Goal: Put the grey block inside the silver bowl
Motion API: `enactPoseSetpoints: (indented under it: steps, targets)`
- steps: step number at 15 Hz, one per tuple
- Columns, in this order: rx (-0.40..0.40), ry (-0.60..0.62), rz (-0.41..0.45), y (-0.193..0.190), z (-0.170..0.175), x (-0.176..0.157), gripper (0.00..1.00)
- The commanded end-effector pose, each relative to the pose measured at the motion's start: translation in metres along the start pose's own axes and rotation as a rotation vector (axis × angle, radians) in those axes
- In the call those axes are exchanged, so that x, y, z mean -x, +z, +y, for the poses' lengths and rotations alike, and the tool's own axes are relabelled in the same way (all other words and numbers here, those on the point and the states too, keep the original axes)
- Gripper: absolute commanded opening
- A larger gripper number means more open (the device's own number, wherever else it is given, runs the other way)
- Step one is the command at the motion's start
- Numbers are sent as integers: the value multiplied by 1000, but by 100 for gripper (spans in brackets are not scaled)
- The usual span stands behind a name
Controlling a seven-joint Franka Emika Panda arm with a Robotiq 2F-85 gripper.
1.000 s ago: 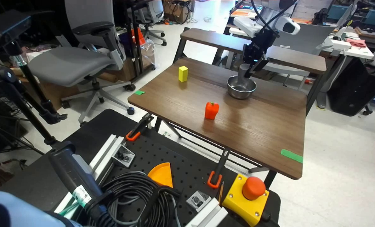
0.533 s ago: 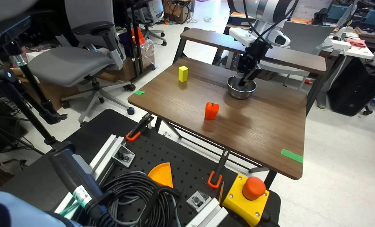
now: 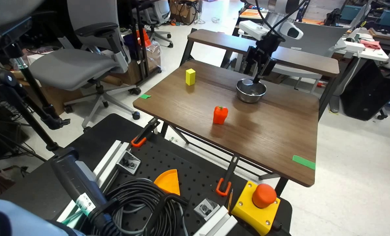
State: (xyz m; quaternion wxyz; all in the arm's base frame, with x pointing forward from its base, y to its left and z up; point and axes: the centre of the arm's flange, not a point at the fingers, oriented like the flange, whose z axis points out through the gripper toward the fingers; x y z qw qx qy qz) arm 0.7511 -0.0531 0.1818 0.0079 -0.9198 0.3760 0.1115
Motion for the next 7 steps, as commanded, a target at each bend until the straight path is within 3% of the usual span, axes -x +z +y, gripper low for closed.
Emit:
enactPoseSetpoints:
  steps: [1, 3, 4, 7]
  targets:
    - [-12, -55, -34, -26, -1, 24, 100]
    - [33, -111, -73, -35, 4, 54, 100]
    - [6, -64, -29, -22, -7, 19, 100]
    - [26, -96, -55, -32, -10, 38, 100]
